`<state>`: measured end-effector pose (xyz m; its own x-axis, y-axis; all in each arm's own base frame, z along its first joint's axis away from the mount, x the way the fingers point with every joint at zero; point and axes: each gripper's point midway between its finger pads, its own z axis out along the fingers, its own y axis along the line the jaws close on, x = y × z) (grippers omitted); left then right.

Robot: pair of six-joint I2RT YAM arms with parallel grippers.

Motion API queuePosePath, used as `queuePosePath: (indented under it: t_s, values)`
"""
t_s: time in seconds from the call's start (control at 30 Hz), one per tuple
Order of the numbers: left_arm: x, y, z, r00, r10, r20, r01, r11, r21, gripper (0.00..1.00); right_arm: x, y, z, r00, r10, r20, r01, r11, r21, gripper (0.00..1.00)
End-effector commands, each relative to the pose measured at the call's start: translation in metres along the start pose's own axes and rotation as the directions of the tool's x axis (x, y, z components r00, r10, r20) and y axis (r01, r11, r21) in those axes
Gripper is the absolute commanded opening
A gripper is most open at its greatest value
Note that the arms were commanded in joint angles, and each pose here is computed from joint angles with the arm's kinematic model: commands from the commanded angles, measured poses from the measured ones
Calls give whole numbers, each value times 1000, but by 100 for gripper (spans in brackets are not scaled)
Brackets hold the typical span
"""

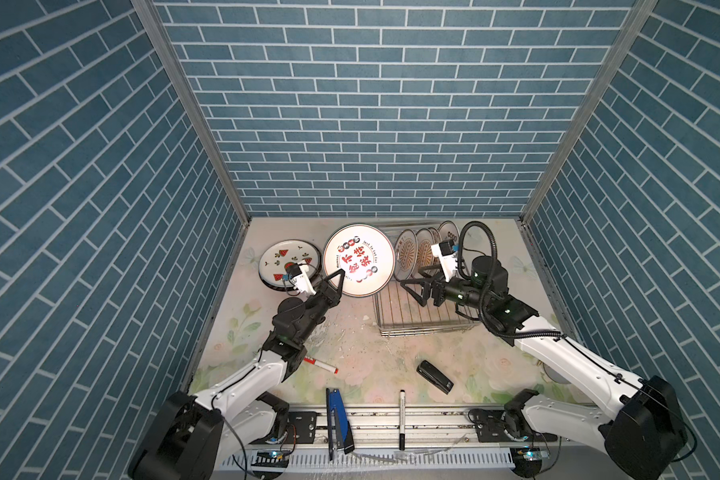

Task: Unload the plates from the dish rack
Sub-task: 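Carry the red-lettered plate with the left gripper beside the watermelon plate while right withdraws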

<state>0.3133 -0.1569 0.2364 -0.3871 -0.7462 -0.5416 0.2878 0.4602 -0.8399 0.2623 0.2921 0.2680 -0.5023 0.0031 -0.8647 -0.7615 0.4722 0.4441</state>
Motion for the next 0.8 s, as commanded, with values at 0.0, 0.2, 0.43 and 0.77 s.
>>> queuePosePath:
  t_s: [0.0,0.2,0.43,0.77]
  values:
    - [-13,4,-13,999,20,33,-18,997,-77,0,-4,9,13,995,-96,-29,96,995,-4,99]
    - [-19,39,-34,997,-13,76,29,977,-212,0,4,16,37,989,-130,-74,131,991,2,99]
    - [-11,67,-31,995,-86,53,97,962,-255,0,23,33,67,976,-161,-144,155,987,-52,99]
    - [6,113,-36,983,-166,77,183,912,-368,0,54,40,119,927,-269,-260,274,962,-19,99]
